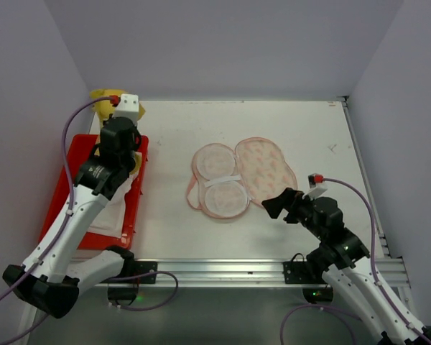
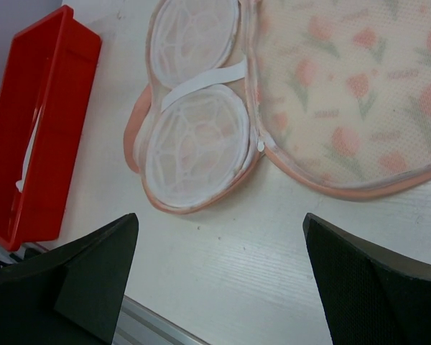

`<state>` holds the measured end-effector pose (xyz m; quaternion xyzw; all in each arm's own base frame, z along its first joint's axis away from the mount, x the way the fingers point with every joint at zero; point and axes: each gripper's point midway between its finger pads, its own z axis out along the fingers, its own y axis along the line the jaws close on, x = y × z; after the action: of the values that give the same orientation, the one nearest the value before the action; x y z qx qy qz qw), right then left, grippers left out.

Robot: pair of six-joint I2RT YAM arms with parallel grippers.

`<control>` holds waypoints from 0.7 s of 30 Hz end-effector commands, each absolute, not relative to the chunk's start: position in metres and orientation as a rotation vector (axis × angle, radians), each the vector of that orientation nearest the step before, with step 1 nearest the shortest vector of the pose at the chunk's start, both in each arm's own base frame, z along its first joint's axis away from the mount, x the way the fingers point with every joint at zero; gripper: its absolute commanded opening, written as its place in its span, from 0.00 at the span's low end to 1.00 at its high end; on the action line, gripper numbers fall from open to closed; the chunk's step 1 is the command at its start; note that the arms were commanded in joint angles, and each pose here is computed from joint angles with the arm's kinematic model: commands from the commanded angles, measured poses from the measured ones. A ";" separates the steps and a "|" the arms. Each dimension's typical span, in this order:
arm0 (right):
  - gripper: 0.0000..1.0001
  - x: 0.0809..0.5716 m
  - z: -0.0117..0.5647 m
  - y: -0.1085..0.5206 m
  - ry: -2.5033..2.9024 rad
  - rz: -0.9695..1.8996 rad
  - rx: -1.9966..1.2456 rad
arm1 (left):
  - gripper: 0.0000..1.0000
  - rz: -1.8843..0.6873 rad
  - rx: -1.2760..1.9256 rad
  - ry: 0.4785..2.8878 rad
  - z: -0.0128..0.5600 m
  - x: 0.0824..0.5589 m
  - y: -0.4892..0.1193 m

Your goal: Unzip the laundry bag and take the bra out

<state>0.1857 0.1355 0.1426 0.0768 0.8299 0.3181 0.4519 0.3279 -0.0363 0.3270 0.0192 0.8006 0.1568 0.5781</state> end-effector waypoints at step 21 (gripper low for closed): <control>0.99 0.218 0.147 0.126 2.147 0.597 0.309 | 1.00 0.710 -0.199 2.000 0.238 0.312 0.069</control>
<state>0.2009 0.1367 0.1294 0.0837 0.8648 0.2719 0.4138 0.3028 0.0742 0.1877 -0.0047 0.8511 0.3391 0.4009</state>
